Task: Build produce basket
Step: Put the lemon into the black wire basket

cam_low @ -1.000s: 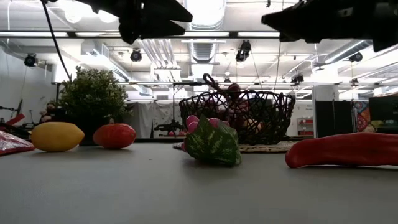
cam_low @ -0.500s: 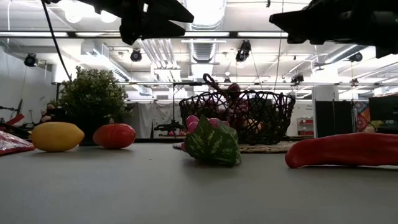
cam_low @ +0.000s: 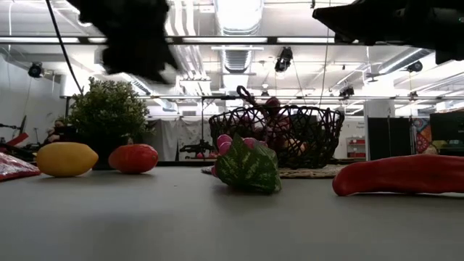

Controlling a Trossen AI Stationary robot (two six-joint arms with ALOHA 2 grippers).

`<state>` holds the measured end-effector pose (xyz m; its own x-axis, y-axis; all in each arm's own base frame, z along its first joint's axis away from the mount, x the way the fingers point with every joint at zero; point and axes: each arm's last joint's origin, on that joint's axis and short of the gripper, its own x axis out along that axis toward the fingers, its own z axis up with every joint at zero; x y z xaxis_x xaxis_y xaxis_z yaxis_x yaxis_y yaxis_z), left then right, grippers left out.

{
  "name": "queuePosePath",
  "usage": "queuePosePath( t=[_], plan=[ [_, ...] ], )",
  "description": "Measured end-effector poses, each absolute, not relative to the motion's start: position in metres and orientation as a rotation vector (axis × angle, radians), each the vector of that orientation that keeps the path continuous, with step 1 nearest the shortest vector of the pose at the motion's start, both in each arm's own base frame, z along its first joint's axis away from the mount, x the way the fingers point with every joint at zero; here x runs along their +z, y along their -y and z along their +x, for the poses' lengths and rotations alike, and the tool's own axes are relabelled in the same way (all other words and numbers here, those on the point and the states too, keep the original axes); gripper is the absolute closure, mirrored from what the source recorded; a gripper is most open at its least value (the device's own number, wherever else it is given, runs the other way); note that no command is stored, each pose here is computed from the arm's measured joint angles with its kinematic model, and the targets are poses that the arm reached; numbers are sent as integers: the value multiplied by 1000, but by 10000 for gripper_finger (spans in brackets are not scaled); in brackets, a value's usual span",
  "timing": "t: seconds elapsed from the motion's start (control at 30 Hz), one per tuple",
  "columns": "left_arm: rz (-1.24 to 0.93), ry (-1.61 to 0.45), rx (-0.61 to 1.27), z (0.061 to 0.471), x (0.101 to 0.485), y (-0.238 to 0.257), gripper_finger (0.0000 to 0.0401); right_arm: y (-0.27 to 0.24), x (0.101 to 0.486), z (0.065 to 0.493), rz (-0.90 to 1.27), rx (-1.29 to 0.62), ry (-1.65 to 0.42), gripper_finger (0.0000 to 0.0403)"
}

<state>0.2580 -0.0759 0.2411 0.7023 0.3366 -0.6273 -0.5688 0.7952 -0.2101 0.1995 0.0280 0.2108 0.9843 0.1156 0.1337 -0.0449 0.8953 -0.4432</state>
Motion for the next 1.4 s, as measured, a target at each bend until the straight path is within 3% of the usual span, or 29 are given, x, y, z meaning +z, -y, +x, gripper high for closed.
queuePosePath(
  t=[0.1, 0.2, 0.33, 0.5, 0.83, 1.4],
  plan=[
    [-461, -902, 649, 243, 246, 69, 194, -28, 211, 199, -462, 83, 159, 394],
    [-382, -1120, 780, 228, 243, 62, 194, -28, 211, 199, -474, 81, 162, 394],
    [-320, -1331, 790, 217, 233, 58, 194, -28, 212, 199, -482, 79, 168, 394],
    [-369, -1407, 790, 214, 224, 53, 181, -28, 212, 199, -474, 79, 170, 394],
    [-362, -1437, 787, 215, 221, 44, 94, -28, 211, 199, -456, 82, 162, 394],
    [-370, -1425, 774, 205, 171, 36, 102, -28, 210, 200, -443, 86, 148, 394]
  ],
)
